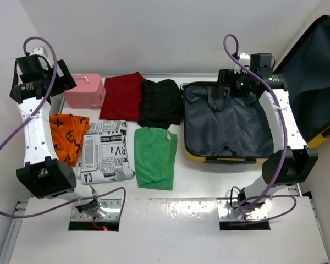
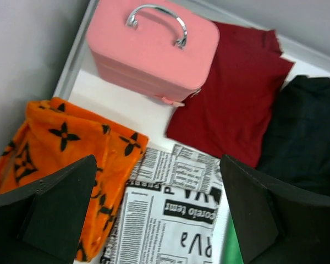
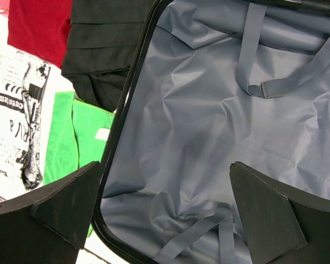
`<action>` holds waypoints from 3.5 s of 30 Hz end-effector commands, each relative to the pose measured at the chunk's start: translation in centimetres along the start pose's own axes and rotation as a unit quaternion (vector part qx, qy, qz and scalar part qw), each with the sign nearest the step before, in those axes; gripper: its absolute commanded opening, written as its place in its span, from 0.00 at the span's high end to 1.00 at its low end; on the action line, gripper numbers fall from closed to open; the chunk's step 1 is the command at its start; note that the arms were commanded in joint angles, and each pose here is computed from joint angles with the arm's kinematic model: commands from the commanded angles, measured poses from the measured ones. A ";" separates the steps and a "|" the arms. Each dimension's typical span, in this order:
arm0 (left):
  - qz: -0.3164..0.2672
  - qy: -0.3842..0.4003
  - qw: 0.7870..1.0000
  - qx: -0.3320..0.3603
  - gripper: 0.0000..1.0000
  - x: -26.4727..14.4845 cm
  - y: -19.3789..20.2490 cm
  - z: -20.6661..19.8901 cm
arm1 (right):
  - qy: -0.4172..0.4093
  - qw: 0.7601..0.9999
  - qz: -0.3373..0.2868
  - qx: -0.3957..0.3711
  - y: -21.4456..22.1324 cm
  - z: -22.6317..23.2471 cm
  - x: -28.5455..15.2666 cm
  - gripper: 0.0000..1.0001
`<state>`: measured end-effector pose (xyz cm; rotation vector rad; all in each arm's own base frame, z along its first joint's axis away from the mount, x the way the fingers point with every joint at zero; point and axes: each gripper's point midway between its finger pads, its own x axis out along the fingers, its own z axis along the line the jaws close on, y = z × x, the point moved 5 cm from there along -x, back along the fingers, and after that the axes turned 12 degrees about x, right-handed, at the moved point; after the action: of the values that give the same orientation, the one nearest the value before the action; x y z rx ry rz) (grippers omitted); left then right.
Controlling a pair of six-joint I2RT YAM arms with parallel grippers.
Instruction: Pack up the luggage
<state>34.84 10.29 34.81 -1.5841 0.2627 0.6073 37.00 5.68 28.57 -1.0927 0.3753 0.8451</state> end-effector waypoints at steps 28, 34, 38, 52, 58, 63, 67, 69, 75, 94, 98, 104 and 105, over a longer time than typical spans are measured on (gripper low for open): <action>-0.114 0.151 0.884 -0.428 0.27 12.7 -2.1 1.1 | -0.010 1.000 -0.009 -0.020 -0.4 1.8 0.7 0.00; -0.104 0.151 0.871 -0.455 0.28 16.1 -1.7 0.3 | 0.007 0.999 -0.002 -0.033 -0.3 1.6 1.7 0.00; -0.097 0.144 0.871 -0.460 0.32 18.1 -0.9 -0.3 | 0.012 0.999 0.000 -0.041 -0.5 1.8 2.0 0.00; -0.136 0.134 0.868 -0.459 0.39 23.4 -3.3 -0.5 | 0.032 0.998 0.008 -0.057 -0.4 1.7 2.6 0.00; -0.132 0.142 0.869 -0.455 0.46 25.2 -3.3 -1.4 | 0.039 0.997 0.013 -0.064 -0.3 2.0 3.1 0.00; -0.120 0.139 0.863 -0.471 0.49 26.1 -2.2 -1.4 | 0.045 0.997 0.012 -0.068 -0.7 2.1 3.2 0.00; -0.109 0.144 0.864 -0.471 0.43 25.1 -1.8 -1.7 | 0.049 0.996 0.015 -0.072 -0.5 2.2 3.3 0.00; -0.102 0.135 0.863 -0.475 0.42 24.3 -1.6 -1.2 | 0.051 0.996 0.014 -0.077 -0.4 2.1 3.2 0.00; -0.102 0.125 0.866 -0.473 0.37 22.2 -1.9 -1.3 | 0.054 0.995 0.013 -0.080 -0.3 2.1 3.0 0.00; -0.082 0.100 0.868 -0.479 0.36 28.9 -0.5 -2.8 | 0.068 0.995 0.020 -0.076 -0.2 1.5 3.3 0.00; -0.143 0.163 0.866 -0.450 0.42 29.2 -3.6 -3.9 | 0.072 0.994 0.023 -0.082 0.1 1.7 3.4 0.00; -0.199 0.265 0.849 -0.412 0.59 27.0 -6.3 -5.9 | 0.078 0.991 0.031 -0.107 1.0 2.2 3.6 0.00; -0.187 0.273 0.844 -0.421 0.62 27.1 -5.9 -6.6 | 0.079 0.990 0.033 -0.112 1.0 2.2 3.7 0.00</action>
<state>61.53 12.88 22.55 -2.5978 -0.0052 0.1513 38.59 9.10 25.89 -1.3155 0.4820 0.8845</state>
